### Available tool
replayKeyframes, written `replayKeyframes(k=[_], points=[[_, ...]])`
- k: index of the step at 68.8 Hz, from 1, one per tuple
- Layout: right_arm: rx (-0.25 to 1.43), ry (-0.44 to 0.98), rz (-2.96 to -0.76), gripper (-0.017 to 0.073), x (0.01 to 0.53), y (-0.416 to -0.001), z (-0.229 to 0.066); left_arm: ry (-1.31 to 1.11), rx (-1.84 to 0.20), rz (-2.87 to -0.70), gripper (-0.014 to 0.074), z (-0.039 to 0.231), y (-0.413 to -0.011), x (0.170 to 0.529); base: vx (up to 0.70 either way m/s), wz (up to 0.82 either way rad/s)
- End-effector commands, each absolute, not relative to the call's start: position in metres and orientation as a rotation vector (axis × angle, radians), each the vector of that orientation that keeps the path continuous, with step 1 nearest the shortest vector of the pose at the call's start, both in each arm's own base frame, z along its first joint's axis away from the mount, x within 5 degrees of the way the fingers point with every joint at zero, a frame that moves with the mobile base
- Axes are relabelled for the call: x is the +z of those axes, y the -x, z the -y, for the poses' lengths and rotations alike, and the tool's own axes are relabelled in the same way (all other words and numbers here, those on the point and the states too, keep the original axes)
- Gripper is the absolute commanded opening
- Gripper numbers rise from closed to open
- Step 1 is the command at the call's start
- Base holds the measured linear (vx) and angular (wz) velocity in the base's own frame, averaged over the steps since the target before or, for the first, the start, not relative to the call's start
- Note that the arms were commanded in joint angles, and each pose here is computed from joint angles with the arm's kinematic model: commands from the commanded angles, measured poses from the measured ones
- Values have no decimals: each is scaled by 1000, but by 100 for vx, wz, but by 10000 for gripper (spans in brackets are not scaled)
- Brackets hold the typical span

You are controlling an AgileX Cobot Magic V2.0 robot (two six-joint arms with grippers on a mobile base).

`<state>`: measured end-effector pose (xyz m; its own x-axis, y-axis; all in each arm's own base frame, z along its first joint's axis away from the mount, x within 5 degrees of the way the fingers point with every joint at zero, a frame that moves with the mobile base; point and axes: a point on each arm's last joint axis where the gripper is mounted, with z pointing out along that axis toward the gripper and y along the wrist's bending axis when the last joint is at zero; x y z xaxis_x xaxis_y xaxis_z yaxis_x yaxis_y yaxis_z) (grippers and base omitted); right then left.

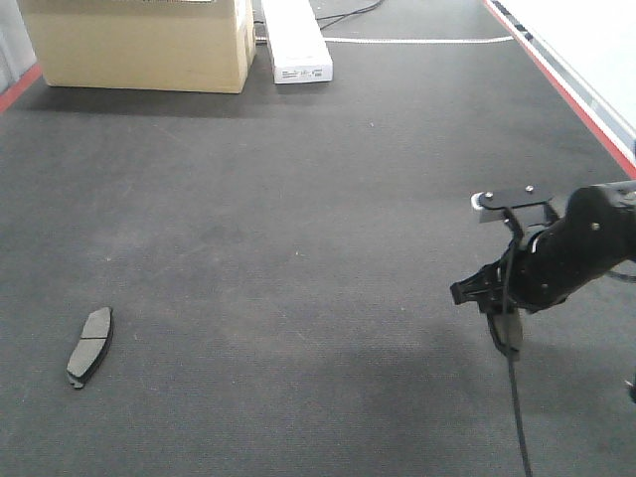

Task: Move and align brake pads A on conveyor
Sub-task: 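Lower the right gripper and set its brake pad on the belt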

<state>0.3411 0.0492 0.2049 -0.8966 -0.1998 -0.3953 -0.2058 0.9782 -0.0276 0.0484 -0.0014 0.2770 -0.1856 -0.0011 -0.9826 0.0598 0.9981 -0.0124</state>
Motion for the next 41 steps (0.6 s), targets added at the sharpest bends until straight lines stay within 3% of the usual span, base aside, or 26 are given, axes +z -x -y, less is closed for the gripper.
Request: replayKeyframes(k=[1,19,41], points=[[18,300,-2660,31,219,-352,-50,-42,-70,-1675,430,2,-49,290,0,0],[26,297,-2740,120,198,-367,-53,-42,-70,-1675,430,2,-49,290,0,0],[23,301,-2778,516,198,-371,-53,-42,-70,-1675,430,2,-49,290,0,0]])
